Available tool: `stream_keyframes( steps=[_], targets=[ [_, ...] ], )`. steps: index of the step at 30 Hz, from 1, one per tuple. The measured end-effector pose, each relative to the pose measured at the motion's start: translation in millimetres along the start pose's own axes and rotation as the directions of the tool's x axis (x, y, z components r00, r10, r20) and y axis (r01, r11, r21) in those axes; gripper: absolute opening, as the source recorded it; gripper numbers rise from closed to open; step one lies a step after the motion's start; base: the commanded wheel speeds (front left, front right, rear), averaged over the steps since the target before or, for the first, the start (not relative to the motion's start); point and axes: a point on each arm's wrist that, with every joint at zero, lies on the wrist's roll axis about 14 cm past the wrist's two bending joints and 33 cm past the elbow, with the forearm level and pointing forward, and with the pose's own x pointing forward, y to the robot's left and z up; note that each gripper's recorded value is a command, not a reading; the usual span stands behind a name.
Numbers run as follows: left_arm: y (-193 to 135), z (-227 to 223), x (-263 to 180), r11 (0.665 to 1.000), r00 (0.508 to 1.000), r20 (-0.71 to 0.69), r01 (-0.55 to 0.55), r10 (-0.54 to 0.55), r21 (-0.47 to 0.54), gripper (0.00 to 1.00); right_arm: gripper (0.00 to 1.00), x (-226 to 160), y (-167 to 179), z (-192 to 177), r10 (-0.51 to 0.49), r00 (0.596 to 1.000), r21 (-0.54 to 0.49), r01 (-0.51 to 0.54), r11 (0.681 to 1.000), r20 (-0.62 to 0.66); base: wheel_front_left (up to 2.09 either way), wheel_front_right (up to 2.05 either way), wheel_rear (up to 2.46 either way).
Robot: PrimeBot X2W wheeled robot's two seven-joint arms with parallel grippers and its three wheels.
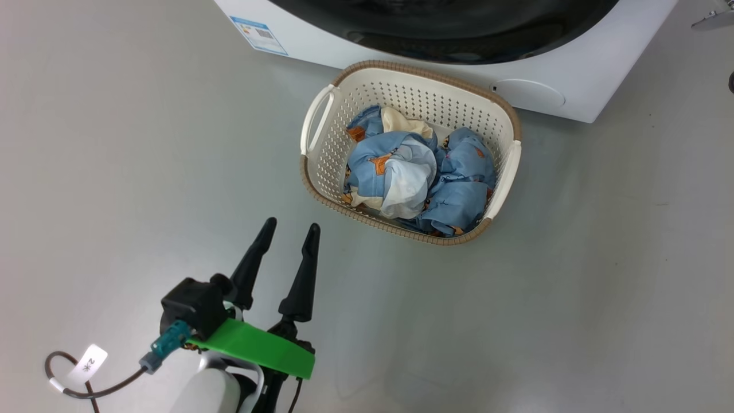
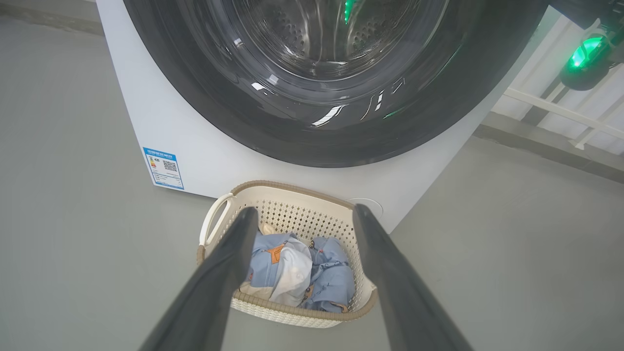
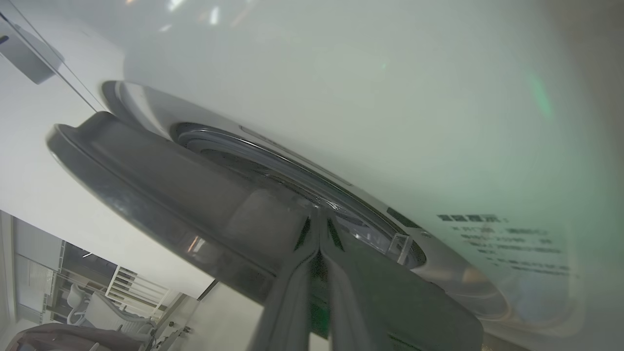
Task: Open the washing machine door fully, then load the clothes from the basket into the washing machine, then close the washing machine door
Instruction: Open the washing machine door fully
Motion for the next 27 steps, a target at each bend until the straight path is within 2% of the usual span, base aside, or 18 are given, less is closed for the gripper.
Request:
stream_keyframes(
  steps=[14,27],
  targets=[
    [-4.1,4.5,-2.7,1.0,1.0,0.011,0.011,-0.011,-0.001,1.0,0.0,-0.8,10.3,-4.3,0.006,1.0,-0.019,-0.006,1.0,-0.029,0.0,0.0,0.0],
    [-14.8,16.8,-3.9,0.999,0.998,0.048,0.044,-0.043,-0.005,1.0,0.0,-17.6,37.5,-39.4,0.048,0.988,-0.063,-0.058,0.996,-0.147,0.0,0.0,0.0]
  ],
)
